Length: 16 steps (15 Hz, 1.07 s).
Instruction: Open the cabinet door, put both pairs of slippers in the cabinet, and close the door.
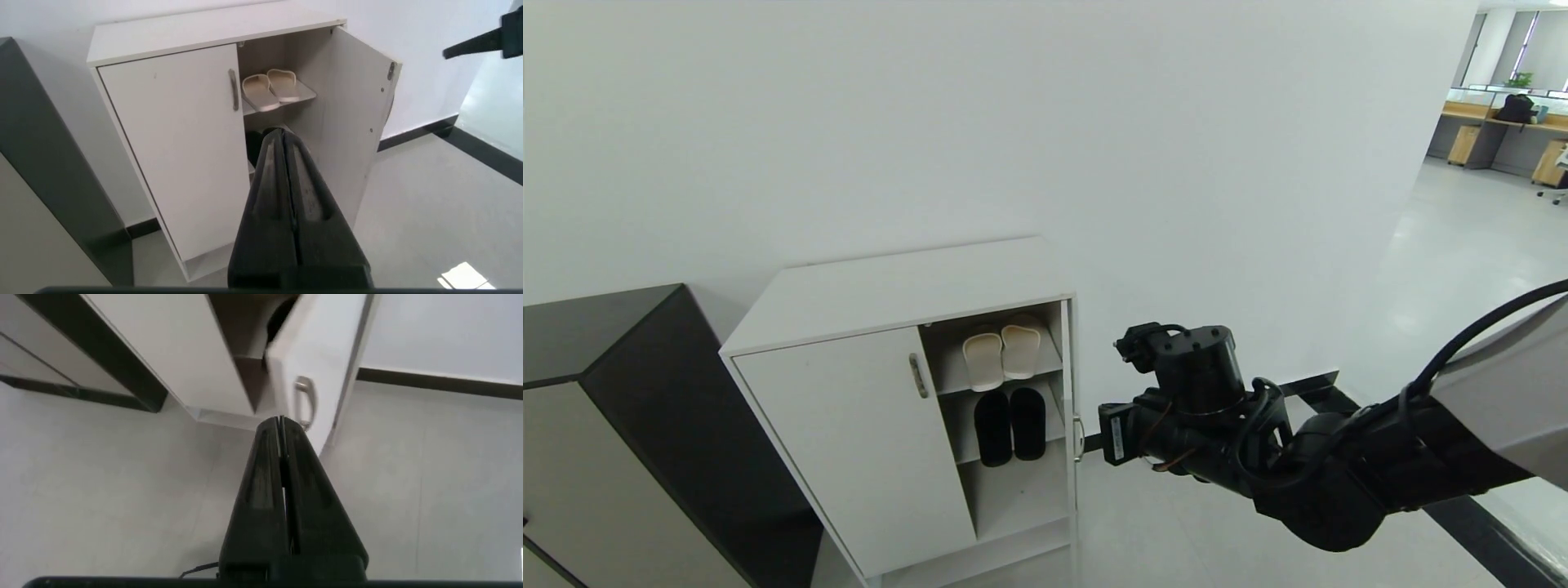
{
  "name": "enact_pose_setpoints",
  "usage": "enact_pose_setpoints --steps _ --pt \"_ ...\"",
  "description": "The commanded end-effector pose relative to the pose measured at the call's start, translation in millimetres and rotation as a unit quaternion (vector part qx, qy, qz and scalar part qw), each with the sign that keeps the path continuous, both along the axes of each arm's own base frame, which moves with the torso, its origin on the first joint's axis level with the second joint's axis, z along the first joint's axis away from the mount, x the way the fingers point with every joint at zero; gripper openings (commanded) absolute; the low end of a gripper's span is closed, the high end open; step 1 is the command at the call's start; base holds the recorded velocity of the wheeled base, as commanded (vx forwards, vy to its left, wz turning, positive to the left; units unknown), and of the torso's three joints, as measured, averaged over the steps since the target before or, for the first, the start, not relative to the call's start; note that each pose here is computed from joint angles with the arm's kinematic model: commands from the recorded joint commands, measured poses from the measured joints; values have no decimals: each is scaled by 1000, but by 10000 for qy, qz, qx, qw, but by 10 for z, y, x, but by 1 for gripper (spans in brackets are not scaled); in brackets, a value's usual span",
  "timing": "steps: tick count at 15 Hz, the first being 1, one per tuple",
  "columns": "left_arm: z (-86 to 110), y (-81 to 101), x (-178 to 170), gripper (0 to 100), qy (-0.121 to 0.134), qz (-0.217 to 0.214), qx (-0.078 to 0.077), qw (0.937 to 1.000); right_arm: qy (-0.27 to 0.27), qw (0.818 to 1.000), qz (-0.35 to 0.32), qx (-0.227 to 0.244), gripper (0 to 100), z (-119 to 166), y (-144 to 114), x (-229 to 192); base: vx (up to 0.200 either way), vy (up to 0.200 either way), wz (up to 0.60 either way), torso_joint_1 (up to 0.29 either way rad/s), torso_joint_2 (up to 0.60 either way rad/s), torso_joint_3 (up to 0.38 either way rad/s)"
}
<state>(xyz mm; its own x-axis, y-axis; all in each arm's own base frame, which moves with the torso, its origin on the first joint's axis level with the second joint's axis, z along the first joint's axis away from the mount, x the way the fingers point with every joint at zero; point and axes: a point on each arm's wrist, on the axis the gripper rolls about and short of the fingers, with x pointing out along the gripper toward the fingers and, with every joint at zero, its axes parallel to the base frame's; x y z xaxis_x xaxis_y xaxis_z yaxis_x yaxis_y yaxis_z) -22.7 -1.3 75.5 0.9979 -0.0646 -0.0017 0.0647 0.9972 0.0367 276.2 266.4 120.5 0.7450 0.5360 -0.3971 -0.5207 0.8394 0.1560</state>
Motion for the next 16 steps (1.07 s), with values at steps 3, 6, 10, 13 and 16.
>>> enact_pose_setpoints --steps 3,6,10,13,16 --pt "0 0 0 0 -1 1 0 10000 -83 9999 67 -51 0 67 -53 -74 0 0 0 0 0 0" --pt "0 0 0 0 -1 1 0 10000 -109 9998 94 -113 0 59 -56 -78 0 0 200 -1 1 1" --pt "0 0 0 0 -1 1 0 10000 -102 9998 97 -129 0 47 -53 -75 0 0 600 2 2 0" --pt "0 0 0 0 -1 1 0 10000 -108 9998 69 -136 0 45 -59 -71 0 0 600 6 4 4" --pt "0 0 0 0 -1 1 0 10000 -277 9989 -51 -379 0 49 -140 -8 0 0 0 0 0 0"
